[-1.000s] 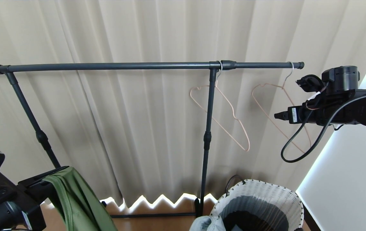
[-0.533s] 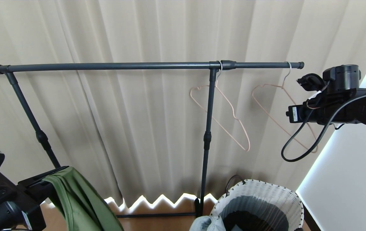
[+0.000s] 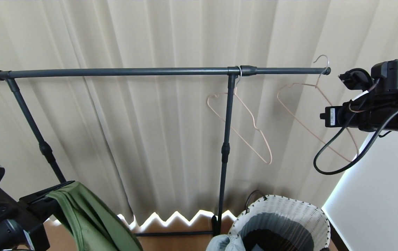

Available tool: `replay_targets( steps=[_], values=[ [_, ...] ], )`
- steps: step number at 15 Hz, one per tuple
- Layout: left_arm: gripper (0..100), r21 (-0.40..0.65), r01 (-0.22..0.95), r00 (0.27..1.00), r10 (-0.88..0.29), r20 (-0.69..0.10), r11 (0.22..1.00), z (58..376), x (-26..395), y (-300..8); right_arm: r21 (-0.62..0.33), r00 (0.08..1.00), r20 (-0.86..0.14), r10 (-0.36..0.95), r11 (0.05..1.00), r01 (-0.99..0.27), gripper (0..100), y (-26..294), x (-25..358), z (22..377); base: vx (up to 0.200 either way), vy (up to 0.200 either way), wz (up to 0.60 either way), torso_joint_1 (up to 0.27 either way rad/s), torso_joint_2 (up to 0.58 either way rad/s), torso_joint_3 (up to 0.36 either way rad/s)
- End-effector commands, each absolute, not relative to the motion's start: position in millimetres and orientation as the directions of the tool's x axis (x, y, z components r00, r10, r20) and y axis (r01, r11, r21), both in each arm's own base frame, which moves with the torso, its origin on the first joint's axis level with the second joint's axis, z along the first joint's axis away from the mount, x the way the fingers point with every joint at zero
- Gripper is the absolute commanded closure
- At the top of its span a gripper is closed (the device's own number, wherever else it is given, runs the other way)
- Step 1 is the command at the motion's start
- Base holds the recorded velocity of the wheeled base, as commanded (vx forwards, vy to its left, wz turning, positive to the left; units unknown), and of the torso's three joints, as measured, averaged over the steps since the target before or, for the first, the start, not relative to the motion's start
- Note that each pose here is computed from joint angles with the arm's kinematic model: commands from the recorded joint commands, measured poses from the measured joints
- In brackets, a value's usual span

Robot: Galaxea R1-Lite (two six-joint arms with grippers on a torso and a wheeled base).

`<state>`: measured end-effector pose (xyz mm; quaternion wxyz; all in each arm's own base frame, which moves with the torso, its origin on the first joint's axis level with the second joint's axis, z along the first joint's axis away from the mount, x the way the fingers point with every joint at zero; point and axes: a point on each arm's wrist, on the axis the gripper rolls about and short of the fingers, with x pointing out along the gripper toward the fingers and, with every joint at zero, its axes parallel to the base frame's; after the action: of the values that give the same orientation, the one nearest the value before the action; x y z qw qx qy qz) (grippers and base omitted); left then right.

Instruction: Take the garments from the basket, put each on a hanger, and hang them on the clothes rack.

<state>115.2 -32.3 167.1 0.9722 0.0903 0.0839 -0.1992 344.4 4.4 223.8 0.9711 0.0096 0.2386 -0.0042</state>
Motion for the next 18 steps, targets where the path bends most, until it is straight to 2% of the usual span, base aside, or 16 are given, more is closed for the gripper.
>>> replay_targets(
  steps=[1, 3, 4, 5, 8, 17, 18],
  values=[
    [100, 0.143, 0.402, 0.907, -0.372, -0.199, 0.904, 167, 115, -32, 0.019, 0.903, -0.43, -0.001, 1.0, 0.011, 100, 4, 319, 239, 0.0, 0.0, 0.0, 0.0, 0.0, 0.0],
    [100, 0.143, 0.401, 0.907, -0.371, -0.201, 0.905, 167, 116, -32, 0.02, 0.902, -0.432, 0.0, 1.0, 0.009, 100, 4, 295, 240, 0.0, 0.0, 0.0, 0.0, 0.0, 0.0],
    [100, 0.143, 0.401, 0.907, -0.371, -0.201, 0.905, 167, 116, -32, 0.02, 0.902, -0.432, 0.0, 1.0, 0.009, 100, 4, 295, 240, 0.0, 0.0, 0.0, 0.0, 0.0, 0.0],
    [100, 0.142, 0.401, 0.907, -0.369, -0.205, 0.905, 166, 116, -32, 0.022, 0.908, -0.419, 0.002, 1.0, 0.008, 100, 3, 267, 240, -0.2, 0.0, 0.0, 0.002, -0.01, 0.007],
    [100, 0.142, 0.401, 0.906, -0.369, -0.207, 0.905, 166, 116, -32, 0.017, 0.924, -0.383, 0.002, 1.0, 0.005, 100, 3, 235, 227, -0.2, 0.0, 0.0, 0.006, 0.0, -0.001],
    [100, 0.144, 0.398, 0.907, -0.366, -0.208, 0.906, 165, 116, -32, 0.02, 0.918, -0.397, -0.001, 1.0, 0.009, 100, 2, 202, 209, -0.2, 0.0, 0.0, -0.002, 0.0, 0.002],
    [100, 0.145, 0.399, 0.907, -0.366, -0.208, 0.906, 166, 116, -32, 0.021, 0.918, -0.397, 0.002, 1.0, 0.007, 100, 2, 201, 209, 0.0, 0.0, 0.0, 0.0, 0.0, 0.0]
  ],
)
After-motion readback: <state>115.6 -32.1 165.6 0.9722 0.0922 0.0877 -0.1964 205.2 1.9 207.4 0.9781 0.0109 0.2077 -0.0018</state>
